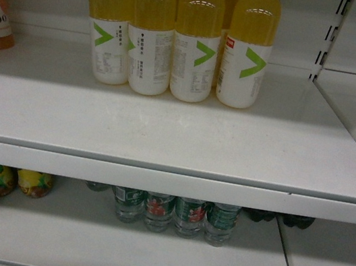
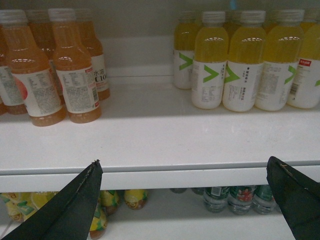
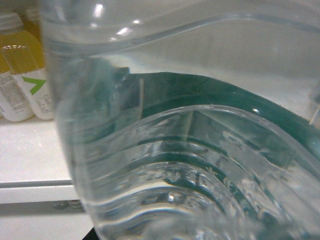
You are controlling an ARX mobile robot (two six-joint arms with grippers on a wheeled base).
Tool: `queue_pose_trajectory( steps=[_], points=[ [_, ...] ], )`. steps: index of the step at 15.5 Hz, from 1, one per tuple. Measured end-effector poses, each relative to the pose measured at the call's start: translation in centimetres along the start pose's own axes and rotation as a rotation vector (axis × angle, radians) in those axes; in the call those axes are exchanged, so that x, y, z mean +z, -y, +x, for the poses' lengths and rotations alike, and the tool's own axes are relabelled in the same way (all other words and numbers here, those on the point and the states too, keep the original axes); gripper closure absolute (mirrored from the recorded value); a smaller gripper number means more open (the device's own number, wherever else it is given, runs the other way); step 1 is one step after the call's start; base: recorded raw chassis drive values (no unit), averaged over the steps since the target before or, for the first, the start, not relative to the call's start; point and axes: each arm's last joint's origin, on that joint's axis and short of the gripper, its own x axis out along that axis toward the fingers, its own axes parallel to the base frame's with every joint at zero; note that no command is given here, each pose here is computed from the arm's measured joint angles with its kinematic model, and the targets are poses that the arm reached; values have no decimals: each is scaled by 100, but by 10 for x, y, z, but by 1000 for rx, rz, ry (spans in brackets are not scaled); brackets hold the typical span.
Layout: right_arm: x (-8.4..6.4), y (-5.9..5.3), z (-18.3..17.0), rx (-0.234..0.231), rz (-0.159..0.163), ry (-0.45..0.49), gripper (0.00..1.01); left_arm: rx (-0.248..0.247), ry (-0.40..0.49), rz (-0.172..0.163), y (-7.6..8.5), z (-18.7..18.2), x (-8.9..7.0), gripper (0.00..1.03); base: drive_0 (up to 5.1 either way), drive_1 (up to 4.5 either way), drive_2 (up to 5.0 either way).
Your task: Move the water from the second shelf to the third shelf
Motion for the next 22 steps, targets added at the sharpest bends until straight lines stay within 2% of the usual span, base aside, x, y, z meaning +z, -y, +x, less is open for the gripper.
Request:
queue_pose_trajectory(
  steps=[12,22],
  points=[
    [0,1,0,-3,0,-5,61,2,-2,0,0,0,0,5,-481,251,251],
    [0,1,0,-1,0,-2,61,2,-2,0,0,0,0,5,-490,152,333]
  ],
)
